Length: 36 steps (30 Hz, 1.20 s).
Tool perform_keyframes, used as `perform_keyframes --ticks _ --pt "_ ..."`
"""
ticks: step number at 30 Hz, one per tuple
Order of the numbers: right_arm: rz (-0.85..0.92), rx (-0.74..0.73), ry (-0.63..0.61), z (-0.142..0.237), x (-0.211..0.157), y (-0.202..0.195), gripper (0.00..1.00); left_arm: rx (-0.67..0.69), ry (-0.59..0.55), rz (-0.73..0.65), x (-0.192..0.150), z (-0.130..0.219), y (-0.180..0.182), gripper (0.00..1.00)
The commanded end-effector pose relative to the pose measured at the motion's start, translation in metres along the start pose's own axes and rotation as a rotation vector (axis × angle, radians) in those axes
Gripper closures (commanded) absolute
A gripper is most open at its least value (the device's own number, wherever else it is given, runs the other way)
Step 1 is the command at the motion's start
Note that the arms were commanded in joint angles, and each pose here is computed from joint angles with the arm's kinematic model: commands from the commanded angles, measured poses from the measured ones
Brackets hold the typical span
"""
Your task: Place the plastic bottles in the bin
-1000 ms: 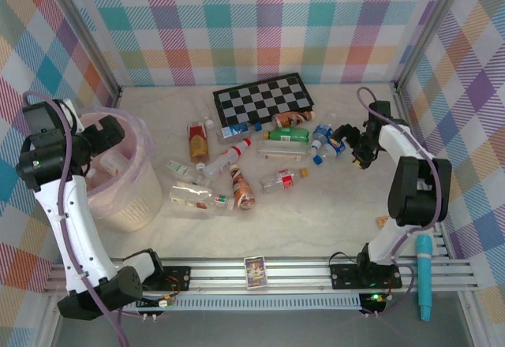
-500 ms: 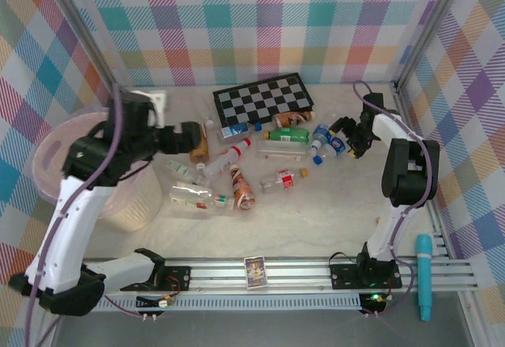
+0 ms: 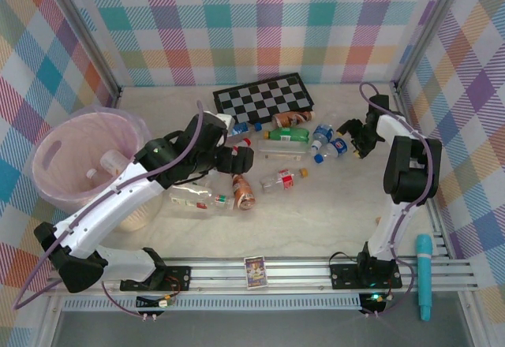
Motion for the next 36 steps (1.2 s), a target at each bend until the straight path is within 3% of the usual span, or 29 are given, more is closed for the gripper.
perform_keyframes --ticks 1,9,18,26,28,32,36 --pt "-0.021 0.013 -0.011 -0.006 0.005 0.000 0.22 -0.018 -0.043 0.032 0.001 0.002 -0.001 0.01" --pt "-0.030 0.035 -0.031 0.002 0.003 -0.003 0.38 -0.027 -0.010 0.029 0.000 -0.008 -0.003 0.01" --pt "0.079 0.053 -0.051 0.051 -0.019 0.002 0.43 -0.081 0.002 0.022 -0.002 -0.011 -0.008 0.00" --pt "0.306 0.268 0.015 0.087 -0.077 0.040 0.45 -0.208 0.059 0.004 -0.002 -0.021 -0.022 0.00" --pt "0.421 0.391 0.043 0.099 -0.103 0.062 0.49 -0.268 0.077 0.001 -0.003 -0.027 -0.027 0.00" --pt "0.557 0.573 0.106 0.118 -0.146 0.101 0.49 -0.347 0.114 0.003 -0.006 -0.039 -0.036 0.00" --pt "0.617 0.700 0.137 0.131 -0.176 0.126 0.49 -0.330 0.156 0.022 -0.009 -0.054 -0.038 0.00"
Point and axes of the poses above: each hand's point on the last joint's axis, 136 mm out from that joint toward the fingers, its own z axis back along the fingers, its own y axis along the line the jaws close on, x = y × z, the point moved 10 cm from there along z, back along the fingers, and after that the axes turned 9 degrees about z, right-handed, at the moved point
